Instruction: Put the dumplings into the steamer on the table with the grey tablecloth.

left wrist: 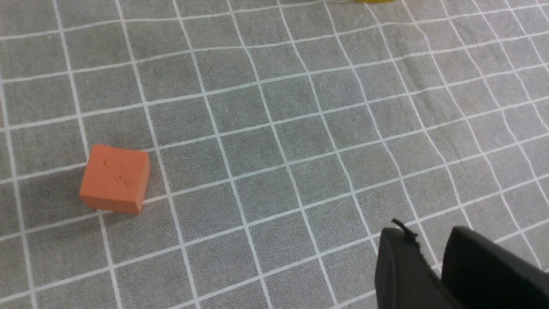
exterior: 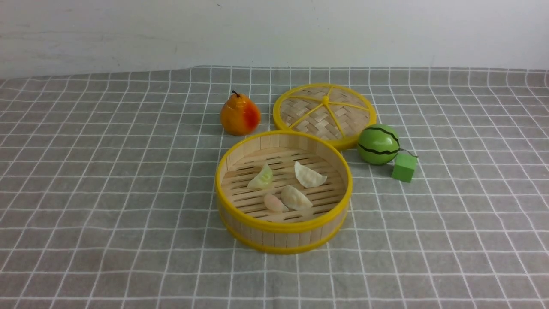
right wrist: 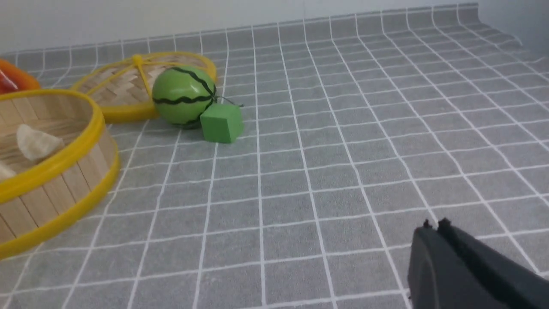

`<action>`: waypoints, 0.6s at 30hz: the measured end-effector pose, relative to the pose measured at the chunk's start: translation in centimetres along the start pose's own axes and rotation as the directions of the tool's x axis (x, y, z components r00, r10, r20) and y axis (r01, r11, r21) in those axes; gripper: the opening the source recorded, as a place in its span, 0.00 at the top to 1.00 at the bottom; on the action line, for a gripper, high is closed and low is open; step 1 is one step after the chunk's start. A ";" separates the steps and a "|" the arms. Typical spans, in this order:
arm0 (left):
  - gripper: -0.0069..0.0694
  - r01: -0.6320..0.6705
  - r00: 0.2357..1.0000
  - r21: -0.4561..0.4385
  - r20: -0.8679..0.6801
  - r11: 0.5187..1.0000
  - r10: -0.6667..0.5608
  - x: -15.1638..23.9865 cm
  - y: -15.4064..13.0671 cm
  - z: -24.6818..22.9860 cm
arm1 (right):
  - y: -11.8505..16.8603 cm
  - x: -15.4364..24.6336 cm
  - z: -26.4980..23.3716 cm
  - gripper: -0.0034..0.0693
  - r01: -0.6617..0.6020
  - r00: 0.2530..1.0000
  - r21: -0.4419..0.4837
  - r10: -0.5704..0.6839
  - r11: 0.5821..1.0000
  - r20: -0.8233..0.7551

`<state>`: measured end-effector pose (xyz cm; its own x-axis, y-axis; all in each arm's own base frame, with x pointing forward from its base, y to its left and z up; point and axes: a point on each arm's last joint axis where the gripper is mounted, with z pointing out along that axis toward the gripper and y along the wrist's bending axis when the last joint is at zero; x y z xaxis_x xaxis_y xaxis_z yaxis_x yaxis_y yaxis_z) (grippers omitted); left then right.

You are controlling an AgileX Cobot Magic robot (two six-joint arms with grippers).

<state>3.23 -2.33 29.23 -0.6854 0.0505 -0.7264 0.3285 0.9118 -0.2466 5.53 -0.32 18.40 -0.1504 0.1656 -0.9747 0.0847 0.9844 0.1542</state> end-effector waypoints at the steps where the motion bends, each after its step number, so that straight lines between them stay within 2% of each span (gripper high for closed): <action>1: 0.71 0.000 1.000 0.000 0.000 1.000 0.000 0.0 0.0 0.0 | 0.0 0.2 0.0 0.98 0.000 1.000 0.002 0.000 1.000 -0.013; 8: 0.70 0.000 1.000 0.000 0.000 1.000 0.000 0.0 0.0 0.0 | -0.2 1.1 -0.1 0.98 0.012 0.993 0.020 -0.009 1.000 -0.121; 18: 0.69 0.000 1.000 0.000 0.000 1.000 0.000 0.0 0.0 0.0 | -0.2 1.1 -0.1 0.98 0.011 0.991 0.022 -0.008 1.000 -0.134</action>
<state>3.23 -2.33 29.23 -0.6854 0.0505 -0.7264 0.3285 0.9118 -0.2466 5.22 -0.33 17.36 -0.2814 0.1640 -0.9455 0.1048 0.9847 0.1396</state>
